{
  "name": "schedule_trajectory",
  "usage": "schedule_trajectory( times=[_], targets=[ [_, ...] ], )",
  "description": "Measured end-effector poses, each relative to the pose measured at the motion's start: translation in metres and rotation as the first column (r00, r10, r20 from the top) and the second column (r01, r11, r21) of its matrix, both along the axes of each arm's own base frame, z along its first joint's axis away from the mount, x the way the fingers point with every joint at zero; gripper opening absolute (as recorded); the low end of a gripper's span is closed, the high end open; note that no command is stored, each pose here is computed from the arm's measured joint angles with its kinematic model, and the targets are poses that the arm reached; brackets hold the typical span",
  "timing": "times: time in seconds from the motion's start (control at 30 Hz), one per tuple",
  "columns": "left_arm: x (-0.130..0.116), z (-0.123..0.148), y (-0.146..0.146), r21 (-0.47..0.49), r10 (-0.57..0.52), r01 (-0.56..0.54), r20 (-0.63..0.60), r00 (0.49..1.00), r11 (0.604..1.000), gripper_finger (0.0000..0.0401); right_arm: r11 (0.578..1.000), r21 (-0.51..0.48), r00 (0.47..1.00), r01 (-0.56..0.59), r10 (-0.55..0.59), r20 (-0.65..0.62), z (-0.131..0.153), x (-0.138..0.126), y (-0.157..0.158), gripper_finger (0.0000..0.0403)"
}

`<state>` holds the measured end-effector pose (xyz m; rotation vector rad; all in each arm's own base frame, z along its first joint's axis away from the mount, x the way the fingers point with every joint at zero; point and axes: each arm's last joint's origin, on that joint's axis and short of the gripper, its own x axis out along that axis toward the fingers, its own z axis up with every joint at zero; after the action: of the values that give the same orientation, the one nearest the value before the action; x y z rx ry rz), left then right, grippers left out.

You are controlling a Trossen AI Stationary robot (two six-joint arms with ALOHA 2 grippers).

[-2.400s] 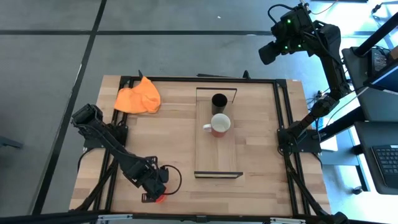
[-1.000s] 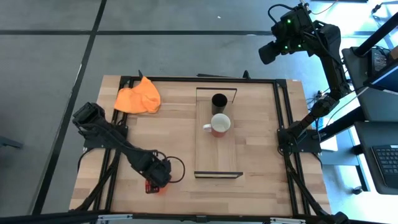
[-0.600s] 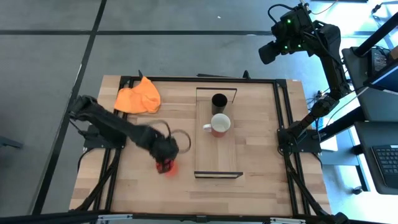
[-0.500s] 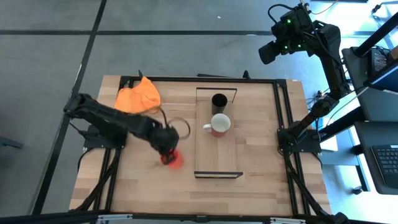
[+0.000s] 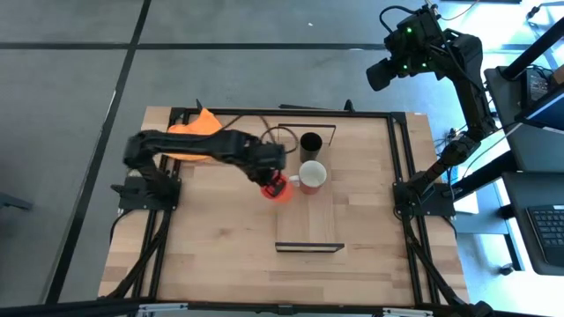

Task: Stack small to large cups/mugs on shelf
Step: Put the orange mug on the shelf

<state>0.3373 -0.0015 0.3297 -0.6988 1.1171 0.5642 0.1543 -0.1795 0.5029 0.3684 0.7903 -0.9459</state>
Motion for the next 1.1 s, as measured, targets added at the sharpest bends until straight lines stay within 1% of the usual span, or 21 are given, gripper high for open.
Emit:
schedule_trajectory(
  times=[0.1, 0.2, 0.3, 0.4, 0.53, 0.7, 0.8, 0.93, 1.03, 1.1],
  targets=[
    [0.025, 0.006, -0.001, -0.002, -0.023, 0.023, 0.022, 0.999, 1.0, 0.0, 1.0, 0.0, 1.0, -0.001, 0.001, 0.0, 0.0, 0.0, 0.0, 0.011],
    [0.04, 0.014, -0.002, -0.019, -0.027, 0.028, 0.061, 0.998, 0.999, 0.0001, 1.0, -0.001, 1.0, -0.002, 0.002, -0.001, 0.0, 0.0, 0.0, 0.011],
    [0.05, 0.011, -0.005, -0.042, 0.004, -0.002, 0.055, 0.998, 0.999, 0.0003, 1.0, -0.001, 1.0, -0.003, 0.003, -0.002, 0.0, 0.0, 0.0, 0.011],
    [0.055, 0.004, -0.015, -0.096, 0.019, -0.016, 0.034, 0.999, 0.995, 0.0002, 1.0, -0.004, 1.0, -0.009, 0.009, -0.007, 0.0, 0.0, 0.0, 0.011],
    [0.056, 0.002, -0.033, -0.128, 0.047, -0.043, 0.029, 0.998, 0.991, 0.0002, 1.0, -0.005, 1.0, -0.012, 0.012, -0.009, 0.0, 0.0, 0.0, 0.011],
    [0.062, -0.002, -0.05, -0.13, 0.118, -0.108, 0.071, 0.991, 0.986, 0.0002, 1.0, -0.001, 1.0, -0.014, 0.014, -0.002, 0.0, 0.002, 0.002, 0.011],
    [0.067, -0.001, -0.058, -0.137, 0.16, -0.143, 0.118, 0.98, 0.98, 0.0002, 1.0, -0.001, 1.0, -0.03, 0.03, -0.002, 0.0, 0.005, 0.004, 0.011],
    [0.071, -0.009, -0.072, -0.14, 0.199, -0.182, 0.122, 0.972, 0.973, 0.0002, 0.999, -0.002, 0.999, -0.044, 0.044, -0.004, 0.0, 0.007, 0.006, 0.011],
    [0.071, -0.012, -0.084, -0.148, 0.208, -0.19, 0.121, 0.971, 0.971, 0.0002, 0.998, -0.012, 0.998, -0.057, 0.057, -0.019, 0.0, 0.007, 0.006, 0.011],
    [0.076, -0.017, -0.09, -0.163, 0.221, -0.199, 0.132, 0.966, 0.966, 0.0002, 0.998, -0.013, 0.998, -0.055, 0.054, -0.02, 0.0, 0.007, 0.006, 0.011]
  ],
)
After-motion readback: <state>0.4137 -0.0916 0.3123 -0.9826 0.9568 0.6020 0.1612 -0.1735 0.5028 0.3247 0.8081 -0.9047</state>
